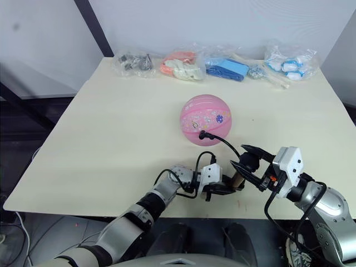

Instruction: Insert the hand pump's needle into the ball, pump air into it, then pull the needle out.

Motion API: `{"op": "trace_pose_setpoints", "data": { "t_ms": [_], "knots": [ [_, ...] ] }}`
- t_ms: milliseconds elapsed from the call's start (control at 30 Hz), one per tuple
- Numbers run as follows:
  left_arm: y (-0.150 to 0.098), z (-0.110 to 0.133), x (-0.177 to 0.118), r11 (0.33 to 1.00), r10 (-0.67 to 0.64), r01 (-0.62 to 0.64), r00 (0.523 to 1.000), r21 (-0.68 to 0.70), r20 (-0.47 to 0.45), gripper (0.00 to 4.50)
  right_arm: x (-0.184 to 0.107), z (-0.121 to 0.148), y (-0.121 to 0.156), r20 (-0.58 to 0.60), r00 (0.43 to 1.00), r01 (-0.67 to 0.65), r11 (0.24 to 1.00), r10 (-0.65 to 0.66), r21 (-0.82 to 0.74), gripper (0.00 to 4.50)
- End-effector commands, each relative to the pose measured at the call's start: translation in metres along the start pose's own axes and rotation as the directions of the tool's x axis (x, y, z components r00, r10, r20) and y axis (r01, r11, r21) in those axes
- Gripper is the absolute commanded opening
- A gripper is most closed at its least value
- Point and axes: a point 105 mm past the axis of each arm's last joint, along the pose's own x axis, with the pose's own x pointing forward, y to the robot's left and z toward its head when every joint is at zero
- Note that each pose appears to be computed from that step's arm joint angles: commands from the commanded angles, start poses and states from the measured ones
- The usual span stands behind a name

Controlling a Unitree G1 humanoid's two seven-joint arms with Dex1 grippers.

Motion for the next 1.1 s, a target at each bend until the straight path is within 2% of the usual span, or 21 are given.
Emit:
{"op": "trace_pose_setpoints", "data": {
  "t_ms": [33, 200, 333, 833, 967, 1100],
  "knots": [
    [-0.015, -0.026, -0.003, 0.995, -0.031, 0.024, 0.997, -0.093, -0.067, 1.03, 0.000, 0.033, -0.001, 0.056, 0.998, -0.030, 0.999, 0.032, -0.038, 2.16],
    [-0.015, -0.026, -0.003, 0.995, -0.034, 0.028, 0.997, -0.094, -0.066, 1.03, -0.010, 0.061, -0.009, 0.039, 0.997, -0.058, 0.993, 0.062, -0.103, 2.16],
    [-0.015, -0.027, -0.003, 0.995, -0.033, 0.026, 0.997, -0.095, -0.070, 1.03, -0.016, 0.091, -0.013, 0.080, 0.994, -0.064, 0.990, 0.075, -0.127, 2.16],
    [-0.014, -0.028, -0.004, 0.995, -0.034, 0.027, 0.997, -0.094, -0.076, 1.03, -0.027, 0.159, -0.024, 0.146, 0.984, -0.068, 0.976, 0.100, -0.207, 2.16],
    [-0.015, -0.028, -0.004, 0.995, -0.034, 0.027, 0.996, -0.094, -0.077, 1.03, -0.026, 0.163, -0.024, 0.151, 0.983, -0.075, 0.977, 0.106, -0.201, 2.16],
    [-0.015, -0.028, -0.004, 0.995, -0.037, 0.030, 0.996, -0.092, -0.077, 1.03, -0.022, 0.141, -0.019, 0.108, 0.988, -0.096, 0.984, 0.113, -0.150, 2.16]
  ]
}}
